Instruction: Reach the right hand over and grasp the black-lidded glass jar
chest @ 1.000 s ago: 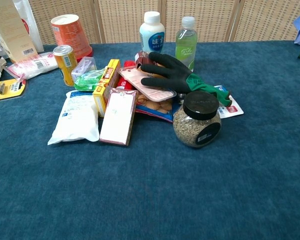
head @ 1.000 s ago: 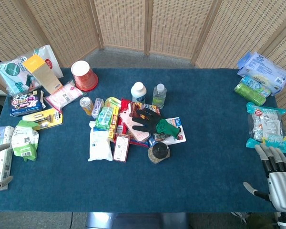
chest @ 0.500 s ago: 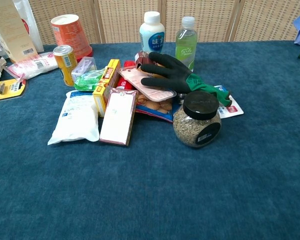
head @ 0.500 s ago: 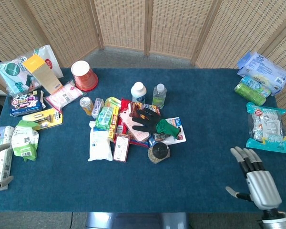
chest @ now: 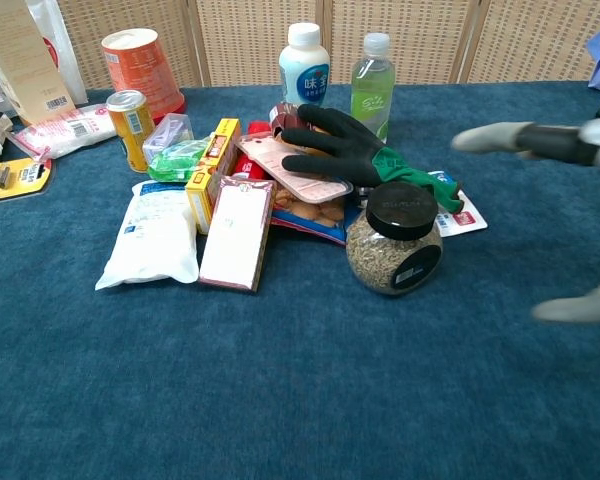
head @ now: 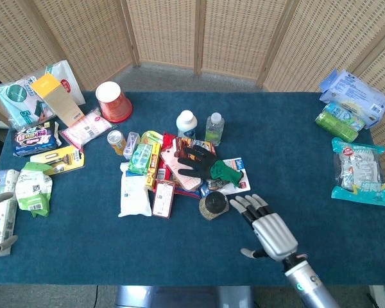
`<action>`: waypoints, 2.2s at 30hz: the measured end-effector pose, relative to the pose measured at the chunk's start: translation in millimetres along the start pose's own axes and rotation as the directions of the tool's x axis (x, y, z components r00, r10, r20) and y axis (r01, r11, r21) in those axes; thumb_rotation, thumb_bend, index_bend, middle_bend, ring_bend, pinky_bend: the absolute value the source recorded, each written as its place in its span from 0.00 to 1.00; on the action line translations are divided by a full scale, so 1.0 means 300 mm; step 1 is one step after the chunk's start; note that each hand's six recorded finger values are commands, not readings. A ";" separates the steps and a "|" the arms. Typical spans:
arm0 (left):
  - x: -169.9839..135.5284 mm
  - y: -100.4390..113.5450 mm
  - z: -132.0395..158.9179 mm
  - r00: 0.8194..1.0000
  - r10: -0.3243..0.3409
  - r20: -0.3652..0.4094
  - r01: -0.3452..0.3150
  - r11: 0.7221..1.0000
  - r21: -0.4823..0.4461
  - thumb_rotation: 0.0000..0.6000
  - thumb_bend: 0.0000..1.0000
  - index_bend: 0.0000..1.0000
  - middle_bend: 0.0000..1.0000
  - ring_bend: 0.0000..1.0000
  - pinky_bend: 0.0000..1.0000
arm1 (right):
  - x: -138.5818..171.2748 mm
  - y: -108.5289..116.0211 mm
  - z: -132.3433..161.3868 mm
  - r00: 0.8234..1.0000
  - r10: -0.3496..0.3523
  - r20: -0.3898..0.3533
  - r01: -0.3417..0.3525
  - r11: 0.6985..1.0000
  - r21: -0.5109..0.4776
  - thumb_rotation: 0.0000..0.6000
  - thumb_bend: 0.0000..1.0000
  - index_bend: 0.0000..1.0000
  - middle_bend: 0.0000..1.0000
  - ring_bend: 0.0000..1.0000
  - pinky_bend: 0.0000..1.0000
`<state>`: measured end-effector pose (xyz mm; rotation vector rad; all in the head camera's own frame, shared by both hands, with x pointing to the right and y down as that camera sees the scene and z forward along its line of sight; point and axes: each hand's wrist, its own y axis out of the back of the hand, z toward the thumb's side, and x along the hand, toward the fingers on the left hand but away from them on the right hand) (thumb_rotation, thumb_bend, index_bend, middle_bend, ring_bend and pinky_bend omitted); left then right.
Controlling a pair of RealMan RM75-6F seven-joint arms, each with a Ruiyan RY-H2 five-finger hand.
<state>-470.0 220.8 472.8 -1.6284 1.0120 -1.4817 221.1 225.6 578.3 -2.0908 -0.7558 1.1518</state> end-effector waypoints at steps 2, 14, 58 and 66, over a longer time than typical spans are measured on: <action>0.001 0.000 -0.002 1.000 0.000 -0.002 0.000 1.000 -0.001 1.00 0.00 0.23 0.00 0.00 0.00 | -0.052 -0.016 0.029 1.000 0.004 -0.011 -0.004 1.000 0.004 1.00 0.00 0.00 0.00 0.00 0.00; 0.009 0.000 -0.013 1.000 -0.006 -0.013 0.006 1.000 -0.005 1.00 0.00 0.23 0.00 0.00 0.00 | -0.237 -0.089 0.087 0.999 0.031 -0.011 -0.030 0.997 0.076 1.00 0.00 0.00 0.00 0.00 0.00; 0.014 -0.020 -0.001 0.999 -0.039 -0.002 0.039 0.999 -0.013 1.00 0.00 0.23 0.00 0.00 0.00 | -0.248 0.103 0.098 0.977 -0.202 -0.072 0.207 0.976 0.067 1.00 0.04 0.49 0.58 0.32 0.50; 0.010 -0.028 0.006 0.999 -0.053 0.005 0.053 0.999 -0.011 1.00 0.00 0.23 0.00 0.00 0.00 | -0.208 0.338 0.229 0.940 -0.312 -0.138 0.330 0.936 0.127 1.00 0.04 0.49 0.58 0.32 0.50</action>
